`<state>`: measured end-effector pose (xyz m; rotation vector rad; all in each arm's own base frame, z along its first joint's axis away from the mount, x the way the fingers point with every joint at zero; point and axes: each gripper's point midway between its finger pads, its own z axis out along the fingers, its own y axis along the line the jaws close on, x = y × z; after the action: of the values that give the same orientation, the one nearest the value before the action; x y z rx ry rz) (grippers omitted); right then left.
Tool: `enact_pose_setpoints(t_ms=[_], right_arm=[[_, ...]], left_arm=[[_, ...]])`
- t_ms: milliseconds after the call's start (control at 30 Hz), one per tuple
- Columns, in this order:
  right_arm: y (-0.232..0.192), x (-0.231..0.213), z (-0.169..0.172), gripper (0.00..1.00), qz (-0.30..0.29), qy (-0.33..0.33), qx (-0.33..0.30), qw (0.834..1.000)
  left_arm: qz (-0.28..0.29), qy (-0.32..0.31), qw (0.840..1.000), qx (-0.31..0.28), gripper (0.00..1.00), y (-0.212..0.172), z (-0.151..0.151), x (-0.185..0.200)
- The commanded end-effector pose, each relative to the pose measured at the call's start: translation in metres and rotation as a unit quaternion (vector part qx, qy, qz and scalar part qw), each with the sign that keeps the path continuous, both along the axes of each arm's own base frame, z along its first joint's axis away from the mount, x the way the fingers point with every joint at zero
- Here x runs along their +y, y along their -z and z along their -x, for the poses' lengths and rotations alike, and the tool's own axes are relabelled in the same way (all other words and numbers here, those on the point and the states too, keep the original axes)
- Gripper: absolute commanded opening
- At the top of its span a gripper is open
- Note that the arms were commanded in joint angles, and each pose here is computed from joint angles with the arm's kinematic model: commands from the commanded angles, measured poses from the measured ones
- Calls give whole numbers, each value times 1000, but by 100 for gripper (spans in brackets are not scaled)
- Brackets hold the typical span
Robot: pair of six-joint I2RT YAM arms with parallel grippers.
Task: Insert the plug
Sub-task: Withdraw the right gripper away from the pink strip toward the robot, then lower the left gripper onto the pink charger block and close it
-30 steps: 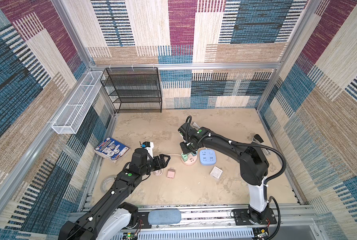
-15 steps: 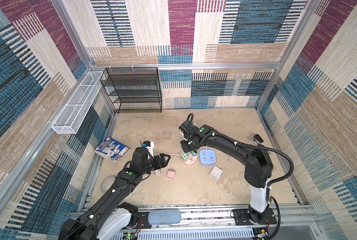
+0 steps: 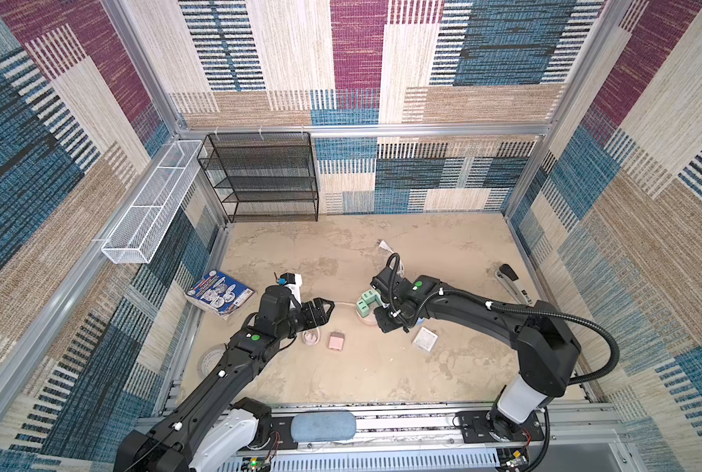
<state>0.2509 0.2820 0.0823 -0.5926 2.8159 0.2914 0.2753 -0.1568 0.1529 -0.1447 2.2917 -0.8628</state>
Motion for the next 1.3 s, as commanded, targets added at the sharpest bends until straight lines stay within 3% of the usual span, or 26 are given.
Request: enact_pose_setpoints(t_ms=[0,300,567,767,900,1100,1267], right_arm=[[4,28,-11,38,-45,-9,-11,999],[16,55,-53,34,-3,-36,-43,998],[10,81,-62,34,-30,-57,-38,997],[-33,76,-55,40,-78,-43,-64,994],[-64,68,-51,44,-109,-26,-96,989],[-79,54,-48,52,-117,-11,-123,986],[-79,46,-45,55,-114,-4,-130,985]], left_arm=[[-2,8,1000,3,81,1,1,-1],[9,10,1000,15,81,5,12,-1],[-3,3,1000,18,81,4,21,6],[-37,-2,998,49,79,14,28,11],[-103,23,991,85,77,35,37,-4],[-231,48,960,149,80,69,36,-7],[-262,69,948,169,81,77,35,-16]])
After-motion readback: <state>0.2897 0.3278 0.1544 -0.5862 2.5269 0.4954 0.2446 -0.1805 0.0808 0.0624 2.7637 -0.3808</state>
